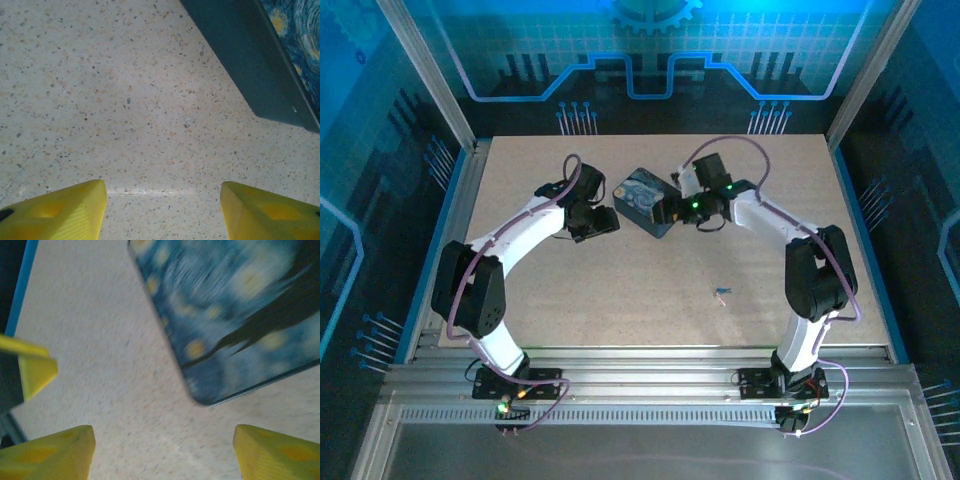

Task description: Unlock the padlock with the key

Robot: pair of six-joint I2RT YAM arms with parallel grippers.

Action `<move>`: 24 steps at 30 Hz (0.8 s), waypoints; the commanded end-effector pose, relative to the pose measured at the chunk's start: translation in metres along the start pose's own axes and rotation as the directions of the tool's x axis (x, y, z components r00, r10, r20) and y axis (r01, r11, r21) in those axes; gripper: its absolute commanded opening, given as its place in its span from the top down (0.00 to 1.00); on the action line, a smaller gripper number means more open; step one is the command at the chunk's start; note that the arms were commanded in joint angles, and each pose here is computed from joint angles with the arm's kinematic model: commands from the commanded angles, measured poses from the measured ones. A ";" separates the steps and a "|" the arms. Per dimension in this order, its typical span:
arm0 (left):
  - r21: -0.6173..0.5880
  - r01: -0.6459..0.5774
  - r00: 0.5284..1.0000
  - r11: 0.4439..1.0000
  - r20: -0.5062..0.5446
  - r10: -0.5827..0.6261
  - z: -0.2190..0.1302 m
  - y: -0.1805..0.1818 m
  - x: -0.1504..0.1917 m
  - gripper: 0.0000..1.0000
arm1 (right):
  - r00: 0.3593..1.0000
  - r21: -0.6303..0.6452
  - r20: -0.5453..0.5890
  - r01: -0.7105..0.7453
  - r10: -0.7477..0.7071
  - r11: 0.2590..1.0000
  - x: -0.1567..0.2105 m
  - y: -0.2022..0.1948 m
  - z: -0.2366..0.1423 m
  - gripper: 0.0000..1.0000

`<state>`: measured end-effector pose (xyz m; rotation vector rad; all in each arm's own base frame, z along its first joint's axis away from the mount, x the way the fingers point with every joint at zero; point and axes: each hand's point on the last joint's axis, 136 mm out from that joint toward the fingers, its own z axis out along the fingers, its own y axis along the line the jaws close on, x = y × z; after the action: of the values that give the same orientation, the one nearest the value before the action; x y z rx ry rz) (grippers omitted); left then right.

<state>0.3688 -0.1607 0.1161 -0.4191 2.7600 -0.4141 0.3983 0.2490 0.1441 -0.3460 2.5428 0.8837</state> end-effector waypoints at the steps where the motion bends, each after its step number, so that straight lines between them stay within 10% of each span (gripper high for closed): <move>1: 0.058 0.041 0.999 0.997 -0.012 -0.041 0.009 -0.011 -0.004 0.38 | 0.998 0.078 0.057 0.031 -0.036 0.996 -0.035 -0.021 -0.020 0.24; 12: 0.100 0.071 0.997 0.992 -0.013 -0.070 0.024 -0.036 -0.028 0.38 | 1.000 0.096 -0.001 -0.019 0.020 0.995 -0.067 -0.072 0.027 0.30; 24: 0.056 0.088 0.996 0.995 -0.018 -0.087 0.022 -0.016 -0.027 0.38 | 0.999 0.022 -0.036 -0.003 0.004 1.000 -0.019 -0.033 0.037 0.32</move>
<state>0.4092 -0.1817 0.1099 -0.4823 2.7317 -0.5190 0.4563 0.2269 0.0864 -0.3059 2.6396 0.7715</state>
